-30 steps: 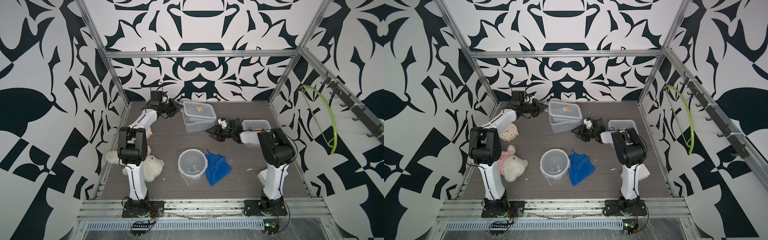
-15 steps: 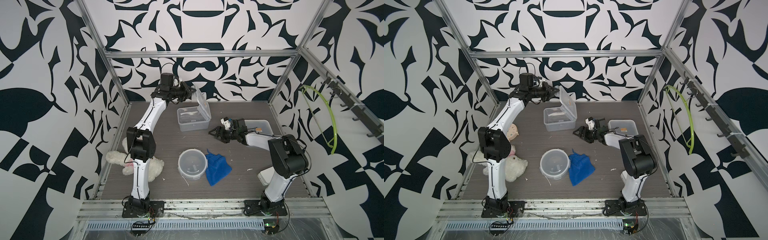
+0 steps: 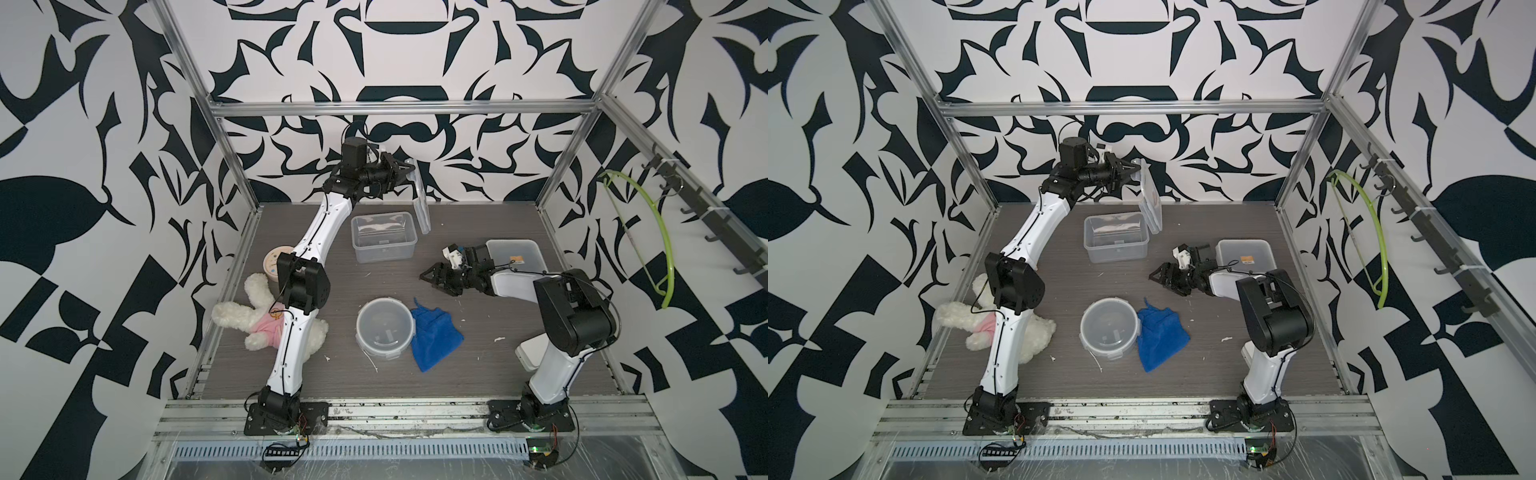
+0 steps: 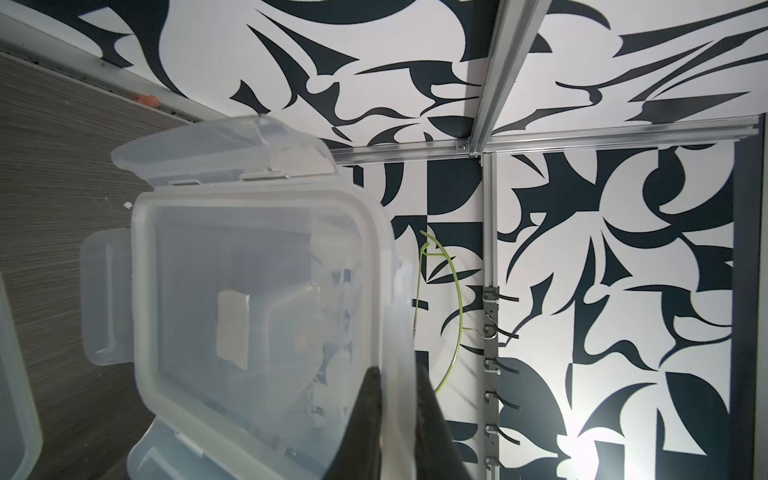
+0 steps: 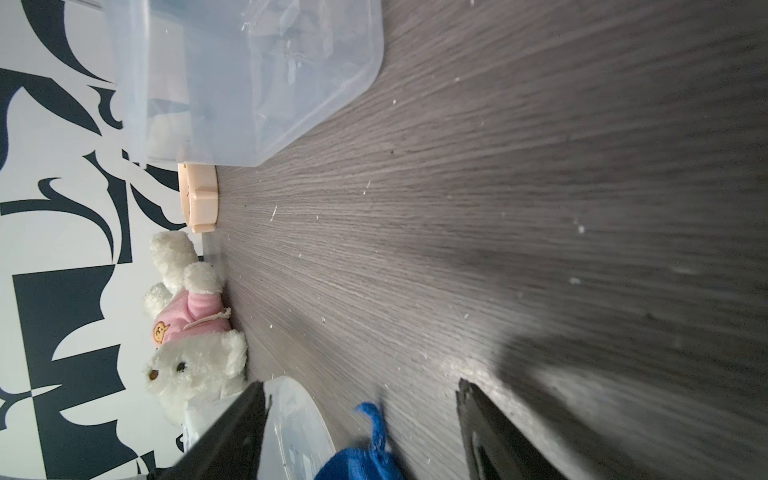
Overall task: Wipe the insides of the lunch boxes
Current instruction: Open the lid of the lunch box, then place the lid at the corner of the board.
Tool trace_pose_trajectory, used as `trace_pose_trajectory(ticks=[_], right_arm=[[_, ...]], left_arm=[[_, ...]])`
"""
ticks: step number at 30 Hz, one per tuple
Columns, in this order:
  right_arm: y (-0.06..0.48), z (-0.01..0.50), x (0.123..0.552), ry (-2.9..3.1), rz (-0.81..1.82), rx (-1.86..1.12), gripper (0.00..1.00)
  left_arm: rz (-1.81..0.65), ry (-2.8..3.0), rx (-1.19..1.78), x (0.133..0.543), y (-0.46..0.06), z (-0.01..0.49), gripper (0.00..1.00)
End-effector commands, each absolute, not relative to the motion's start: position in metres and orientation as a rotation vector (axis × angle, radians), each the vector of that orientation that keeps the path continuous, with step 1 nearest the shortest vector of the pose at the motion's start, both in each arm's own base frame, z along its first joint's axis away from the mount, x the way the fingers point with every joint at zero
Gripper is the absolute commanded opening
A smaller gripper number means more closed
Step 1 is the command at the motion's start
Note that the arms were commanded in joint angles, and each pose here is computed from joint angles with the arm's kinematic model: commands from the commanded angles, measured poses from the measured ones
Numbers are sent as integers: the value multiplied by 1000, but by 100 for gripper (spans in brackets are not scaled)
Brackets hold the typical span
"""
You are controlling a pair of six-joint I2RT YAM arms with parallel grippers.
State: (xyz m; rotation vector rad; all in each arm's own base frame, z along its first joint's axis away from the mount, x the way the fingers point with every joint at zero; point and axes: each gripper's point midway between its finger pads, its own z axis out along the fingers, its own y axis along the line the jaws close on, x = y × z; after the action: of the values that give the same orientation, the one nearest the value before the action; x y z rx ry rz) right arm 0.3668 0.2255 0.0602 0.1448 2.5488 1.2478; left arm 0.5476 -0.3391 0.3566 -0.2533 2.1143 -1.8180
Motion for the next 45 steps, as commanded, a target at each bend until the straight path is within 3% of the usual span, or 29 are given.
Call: trace_pose_trajectory(ticks=[1, 5, 9, 15, 21, 28, 36, 45], right_arm=[[225, 55, 365, 2553, 1223, 112, 73], [225, 41, 363, 2587, 1220, 120, 72], [226, 31, 364, 2601, 1236, 150, 71], [228, 28, 369, 2602, 1242, 174, 70], [228, 30, 370, 2607, 1244, 178, 70], [226, 26, 369, 2630, 1218, 195, 70], [226, 25, 374, 2652, 1200, 199, 69], [226, 24, 374, 2657, 1198, 224, 69]], left_arm=[[-1822, 1887, -78, 533, -301, 447, 6], [-1691, 1808, -69, 524, -237, 490, 7], [-1503, 1792, -158, 519, -162, 498, 7], [-1227, 1869, -371, 517, -63, 460, 8], [-1036, 1952, -494, 529, -2, 403, 8], [-835, 2124, -586, 550, 30, 318, 8], [-599, 2278, -653, 547, 57, 258, 9], [-624, 2475, -558, 566, -4, 184, 18]])
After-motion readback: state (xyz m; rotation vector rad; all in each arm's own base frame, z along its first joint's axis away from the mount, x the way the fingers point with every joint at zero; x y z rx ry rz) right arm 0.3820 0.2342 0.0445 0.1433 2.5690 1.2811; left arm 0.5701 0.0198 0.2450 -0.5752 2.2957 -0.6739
